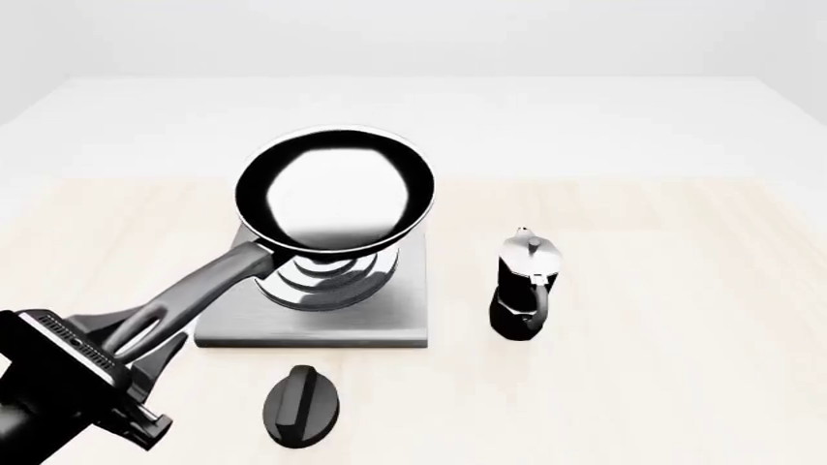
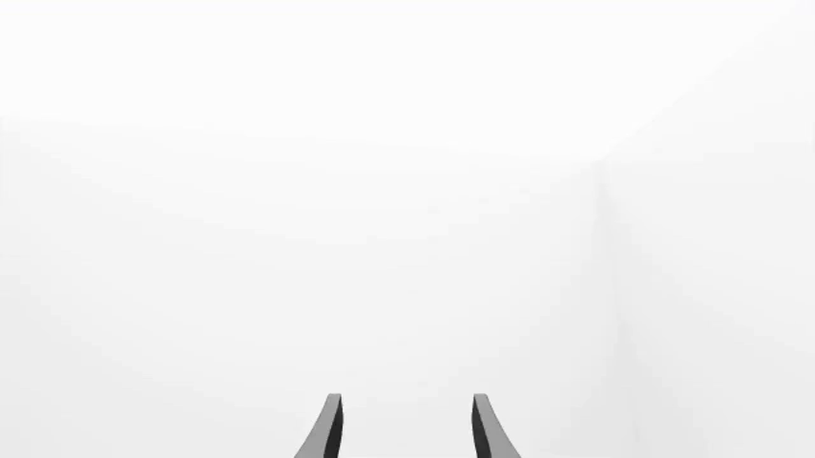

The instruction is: Put the frying pan on the stove.

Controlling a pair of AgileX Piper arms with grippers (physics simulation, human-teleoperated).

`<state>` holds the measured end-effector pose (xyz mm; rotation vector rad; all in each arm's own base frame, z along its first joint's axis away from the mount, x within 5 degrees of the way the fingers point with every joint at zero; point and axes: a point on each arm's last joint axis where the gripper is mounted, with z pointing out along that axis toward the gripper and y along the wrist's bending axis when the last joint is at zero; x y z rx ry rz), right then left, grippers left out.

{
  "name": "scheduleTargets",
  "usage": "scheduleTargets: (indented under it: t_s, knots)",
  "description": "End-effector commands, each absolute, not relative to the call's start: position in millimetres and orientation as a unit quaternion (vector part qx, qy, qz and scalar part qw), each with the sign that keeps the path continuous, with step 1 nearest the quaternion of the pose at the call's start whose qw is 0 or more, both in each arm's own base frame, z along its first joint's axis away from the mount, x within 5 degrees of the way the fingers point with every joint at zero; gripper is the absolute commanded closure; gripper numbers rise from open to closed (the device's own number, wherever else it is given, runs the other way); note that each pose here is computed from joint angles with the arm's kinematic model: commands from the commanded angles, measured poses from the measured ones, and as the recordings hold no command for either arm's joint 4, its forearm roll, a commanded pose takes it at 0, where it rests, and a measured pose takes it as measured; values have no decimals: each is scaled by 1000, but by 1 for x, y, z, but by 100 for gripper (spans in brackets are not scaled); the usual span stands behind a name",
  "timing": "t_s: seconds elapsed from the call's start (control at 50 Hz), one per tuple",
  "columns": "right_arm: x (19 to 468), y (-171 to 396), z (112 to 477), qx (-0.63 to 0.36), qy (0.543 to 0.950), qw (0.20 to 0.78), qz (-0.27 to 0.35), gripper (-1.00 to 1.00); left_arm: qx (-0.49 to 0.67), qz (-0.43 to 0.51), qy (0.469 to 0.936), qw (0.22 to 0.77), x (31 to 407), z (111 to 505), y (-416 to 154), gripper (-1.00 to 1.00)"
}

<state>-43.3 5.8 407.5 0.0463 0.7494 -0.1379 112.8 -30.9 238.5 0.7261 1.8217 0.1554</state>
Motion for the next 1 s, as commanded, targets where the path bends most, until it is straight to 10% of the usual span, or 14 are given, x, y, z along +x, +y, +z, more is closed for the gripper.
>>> scheduleTargets:
  t_s: [0.02, 1.0]
  knots:
    - [-42, 6, 407, 22, 366, 928, -67, -100, 273, 39, 778, 565, 111, 242, -31, 100]
    - [-43, 6, 408, 21, 365, 928, -68, -100, 228, 47, 813, 534, 124, 206, -23, 100]
